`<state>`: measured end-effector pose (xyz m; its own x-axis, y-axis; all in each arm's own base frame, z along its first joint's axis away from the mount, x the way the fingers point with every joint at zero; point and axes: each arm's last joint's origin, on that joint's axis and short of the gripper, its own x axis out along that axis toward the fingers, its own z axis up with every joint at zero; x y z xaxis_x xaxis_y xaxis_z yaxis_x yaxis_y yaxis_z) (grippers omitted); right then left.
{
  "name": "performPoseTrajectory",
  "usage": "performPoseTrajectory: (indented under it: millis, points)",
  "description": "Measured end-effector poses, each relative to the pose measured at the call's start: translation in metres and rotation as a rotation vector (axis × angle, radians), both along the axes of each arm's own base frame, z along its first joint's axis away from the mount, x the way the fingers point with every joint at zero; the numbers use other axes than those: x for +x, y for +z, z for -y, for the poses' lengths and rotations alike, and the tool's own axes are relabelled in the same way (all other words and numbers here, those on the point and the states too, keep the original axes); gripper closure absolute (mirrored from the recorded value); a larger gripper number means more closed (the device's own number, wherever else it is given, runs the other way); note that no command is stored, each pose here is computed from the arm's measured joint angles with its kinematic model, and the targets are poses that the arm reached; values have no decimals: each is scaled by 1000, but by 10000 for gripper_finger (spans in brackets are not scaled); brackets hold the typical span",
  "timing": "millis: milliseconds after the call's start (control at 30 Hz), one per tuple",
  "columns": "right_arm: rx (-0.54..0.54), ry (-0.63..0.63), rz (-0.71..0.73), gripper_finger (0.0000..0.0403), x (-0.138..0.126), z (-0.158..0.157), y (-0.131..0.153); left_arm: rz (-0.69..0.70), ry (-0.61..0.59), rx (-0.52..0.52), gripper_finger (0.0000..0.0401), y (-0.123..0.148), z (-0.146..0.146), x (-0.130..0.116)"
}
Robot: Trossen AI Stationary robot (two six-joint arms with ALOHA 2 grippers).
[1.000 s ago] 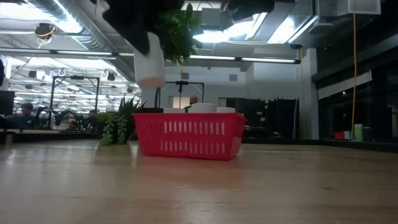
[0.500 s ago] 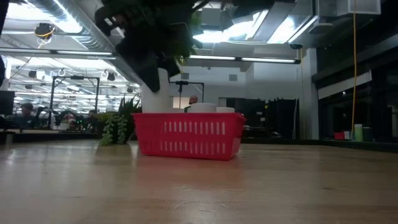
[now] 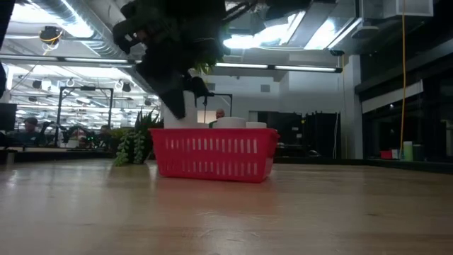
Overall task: Pick and place pill bottles into a basket
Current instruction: Put the white pill bottle into the bin
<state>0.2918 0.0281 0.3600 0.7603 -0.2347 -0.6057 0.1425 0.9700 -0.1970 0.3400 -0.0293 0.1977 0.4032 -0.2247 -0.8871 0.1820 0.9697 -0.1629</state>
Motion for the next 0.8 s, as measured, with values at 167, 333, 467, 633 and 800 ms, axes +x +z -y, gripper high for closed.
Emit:
performPoseTrajectory:
  millis: [167, 333, 467, 633, 800]
  points:
    - [-4, 4, -3, 123, 0, 0, 0, -29, -8, 3, 233, -6, 0, 0]
    - [-4, 4, -5, 123, 0, 0, 0, -36, -7, -1, 233, -9, 0, 1]
    - [-4, 4, -7, 123, 0, 0, 0, -33, 5, -10, 198, -8, 0, 1]
    - [-4, 4, -9, 123, 0, 0, -1, -42, 36, -24, 123, 0, 2, 2]
    - [-15, 12, -21, 123, -1, 0, -1, -21, 19, -16, 104, 20, 6, 9]
